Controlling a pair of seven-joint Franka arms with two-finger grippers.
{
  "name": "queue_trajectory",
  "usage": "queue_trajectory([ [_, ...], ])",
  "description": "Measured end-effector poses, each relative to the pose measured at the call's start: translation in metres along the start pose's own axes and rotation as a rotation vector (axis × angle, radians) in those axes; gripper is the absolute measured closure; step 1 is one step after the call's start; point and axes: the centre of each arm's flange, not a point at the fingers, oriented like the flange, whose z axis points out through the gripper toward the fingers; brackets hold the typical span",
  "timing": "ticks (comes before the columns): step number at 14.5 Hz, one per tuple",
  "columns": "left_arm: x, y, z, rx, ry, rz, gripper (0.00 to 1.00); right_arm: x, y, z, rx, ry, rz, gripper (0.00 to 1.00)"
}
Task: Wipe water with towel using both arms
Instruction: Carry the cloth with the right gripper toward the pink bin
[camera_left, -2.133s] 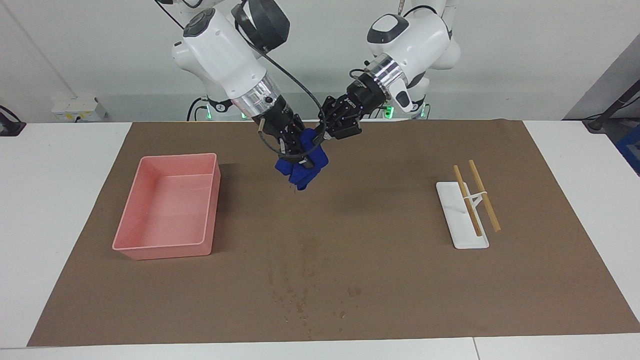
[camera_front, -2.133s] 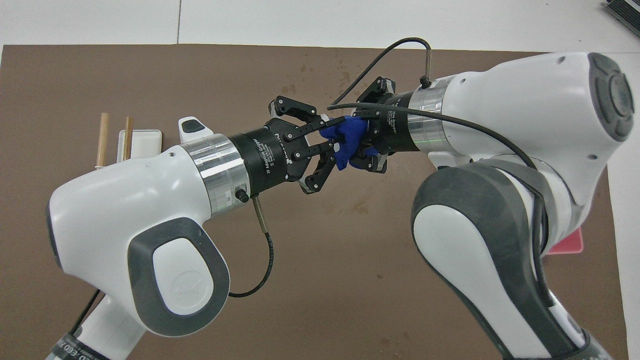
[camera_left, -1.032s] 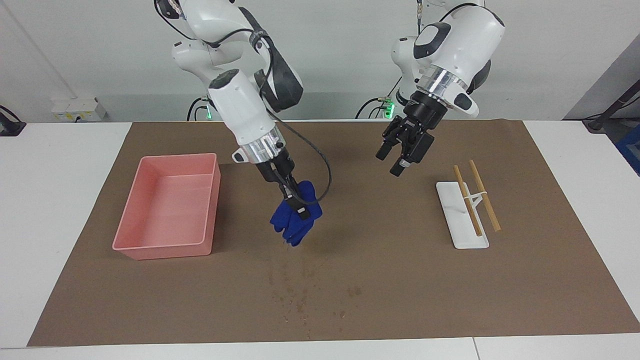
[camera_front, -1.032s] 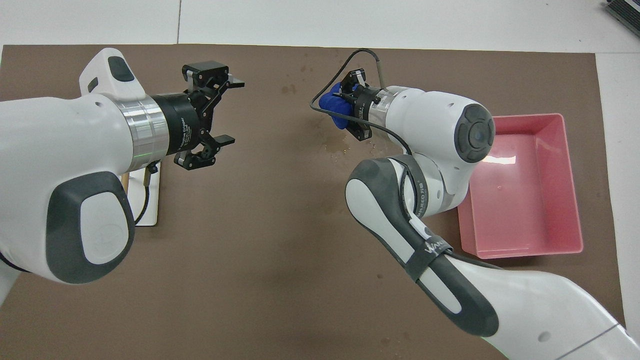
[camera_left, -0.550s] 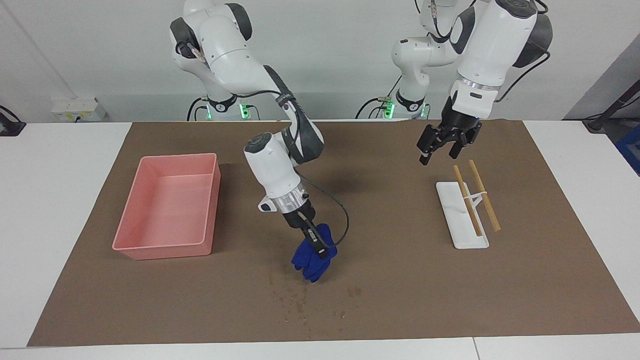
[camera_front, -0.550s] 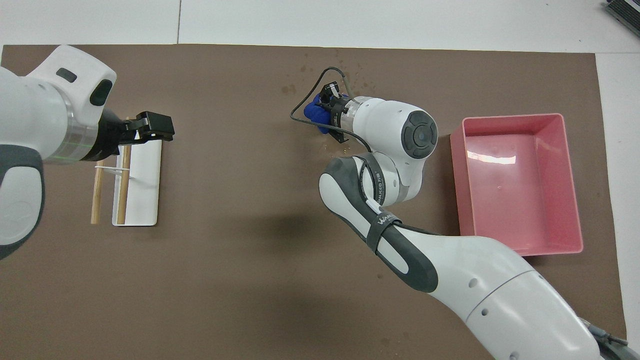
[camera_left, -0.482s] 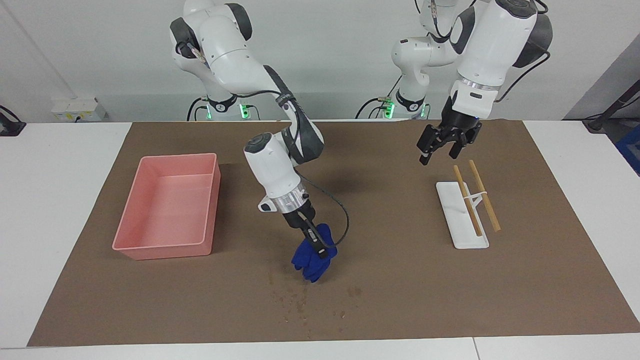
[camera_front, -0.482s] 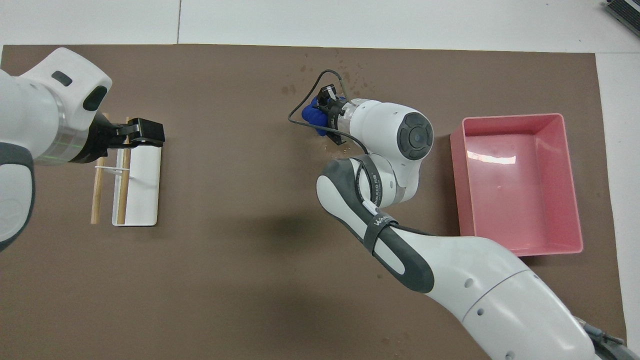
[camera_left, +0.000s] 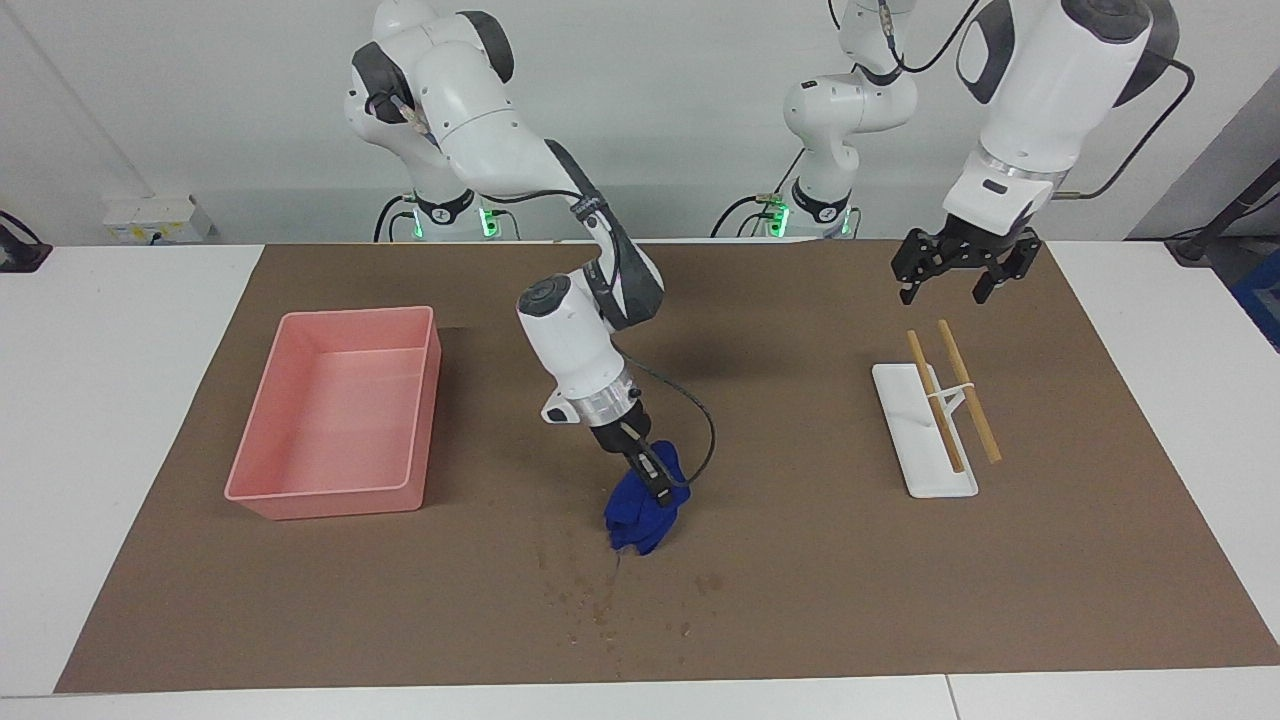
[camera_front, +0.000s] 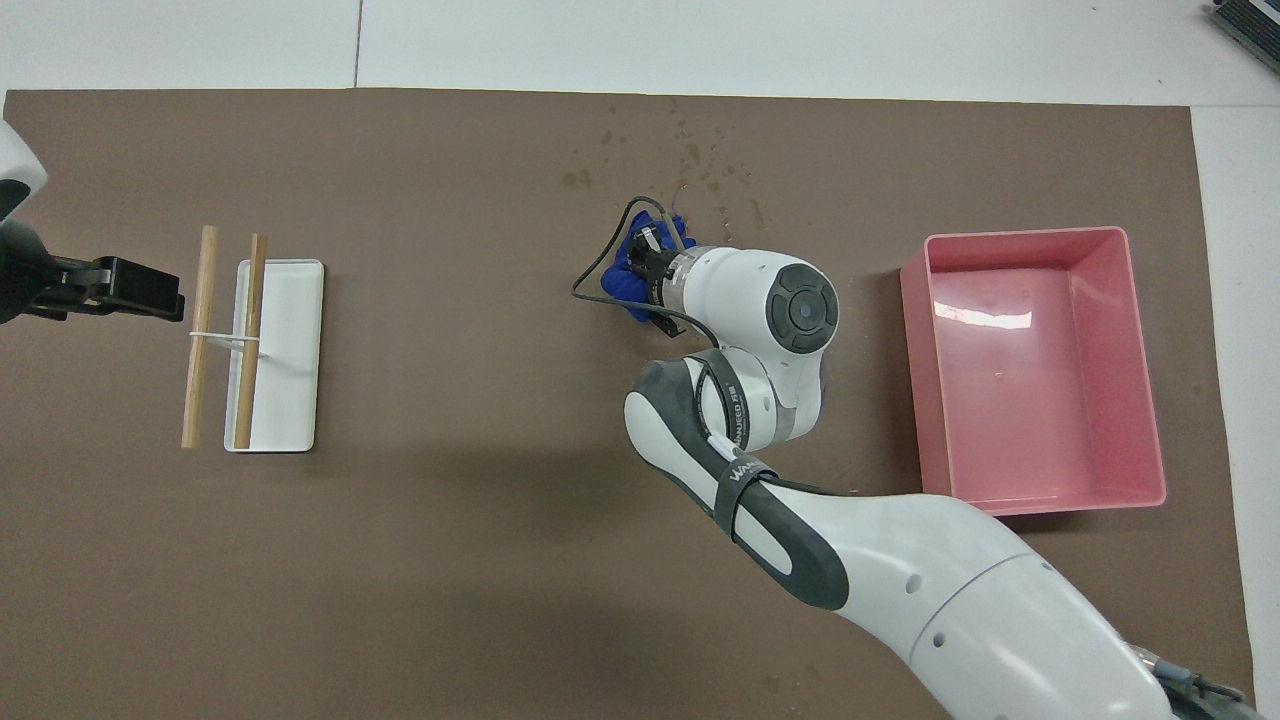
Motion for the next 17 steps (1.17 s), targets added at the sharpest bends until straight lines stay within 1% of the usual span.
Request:
queue_trajectory([
  [5, -0.004, -0.012, 0.002, -0.004, -0.042, -0.011, 0.0, 0.007, 0.026, -0.016, -0.046, 0.035, -0.033, 0.77],
  [9, -0.005, -0.013, 0.002, -0.006, -0.041, 0.027, 0.0, 0.015, 0.053, -0.035, -0.081, 0.053, -0.023, 0.77],
  [11, -0.007, -0.005, 0.01, -0.007, -0.06, 0.042, 0.0, 0.016, 0.074, -0.048, -0.113, 0.057, -0.02, 0.77],
  [13, -0.011, 0.006, 0.018, -0.006, -0.077, 0.062, 0.0, 0.013, 0.092, -0.06, -0.168, 0.049, -0.026, 0.77],
  [14, -0.012, 0.009, 0.018, -0.006, -0.076, 0.067, 0.0, 0.011, 0.1, -0.065, -0.209, 0.037, -0.04, 0.77],
  [17, -0.014, 0.009, 0.006, -0.024, -0.065, 0.062, 0.0, 0.007, 0.116, -0.079, -0.347, -0.02, -0.143, 0.77],
])
